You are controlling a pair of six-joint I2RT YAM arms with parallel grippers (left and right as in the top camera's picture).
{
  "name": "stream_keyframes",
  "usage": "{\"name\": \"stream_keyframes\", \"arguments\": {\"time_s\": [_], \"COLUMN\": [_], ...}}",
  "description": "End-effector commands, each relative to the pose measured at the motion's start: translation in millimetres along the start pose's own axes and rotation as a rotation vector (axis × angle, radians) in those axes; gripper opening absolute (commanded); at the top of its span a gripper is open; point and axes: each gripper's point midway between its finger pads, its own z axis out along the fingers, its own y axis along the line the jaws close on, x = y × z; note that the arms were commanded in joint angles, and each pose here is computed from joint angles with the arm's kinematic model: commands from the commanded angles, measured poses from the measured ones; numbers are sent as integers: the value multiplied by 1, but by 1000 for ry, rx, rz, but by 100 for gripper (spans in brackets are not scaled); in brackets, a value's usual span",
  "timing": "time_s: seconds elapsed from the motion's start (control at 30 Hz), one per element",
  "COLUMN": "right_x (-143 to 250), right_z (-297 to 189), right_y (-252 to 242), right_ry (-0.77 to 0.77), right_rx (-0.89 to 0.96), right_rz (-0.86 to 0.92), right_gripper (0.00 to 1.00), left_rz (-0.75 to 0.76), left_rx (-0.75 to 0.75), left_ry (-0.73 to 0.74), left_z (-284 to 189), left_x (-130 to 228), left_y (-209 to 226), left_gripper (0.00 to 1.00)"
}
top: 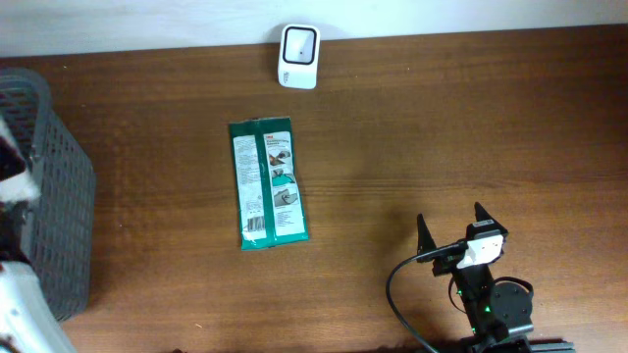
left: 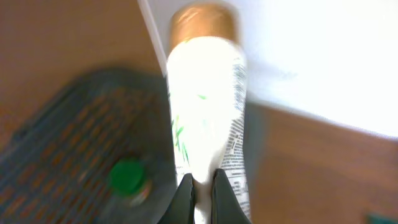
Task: Scan the item barcode
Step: 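Reach left gripper into basket and grasp white cream tube, then place white tube on table left of gloves pack, release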
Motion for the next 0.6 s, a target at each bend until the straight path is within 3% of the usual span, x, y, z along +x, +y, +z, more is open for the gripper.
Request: {"name": "stream_keyframes", "arguments": {"time_s": [0.0,0.1,0.23,0.33,0.4,0.47,0.5,0.53,0.57], "right_x": [2,2,2,2,2,2,2,2,2], "right_z": [0,0,0,0,0,0,0,0,0], "right_y": [0,0,0,0,0,0,0,0,0], "right_ry": [3,3,3,3,3,3,3,3,3], "right_rx": [0,0,0,0,0,0,0,0,0], "right_rz": [-6,-6,-6,-6,-6,-6,-6,-6,-6], "right_gripper": [98,98,98,98,98,98,98,98,98], "left_rz": [-1,49,53,106,153,167,169,167,165], "left_rx": [119,295,518,580,581,573,572,573,576], "left_ry": [-220,-175,147,421,536,592,599,592,578], "left_z": [-67,-84,-69,-40,-20,-5,1,3,4], "left_x": [-55,-41,41,127,167,185,189,188,185], "left_y": [-49,-109,-197,-248,-267,-275,-278,-279,-280], "left_gripper": [0,0,0,0,0,0,5,18,41]}}
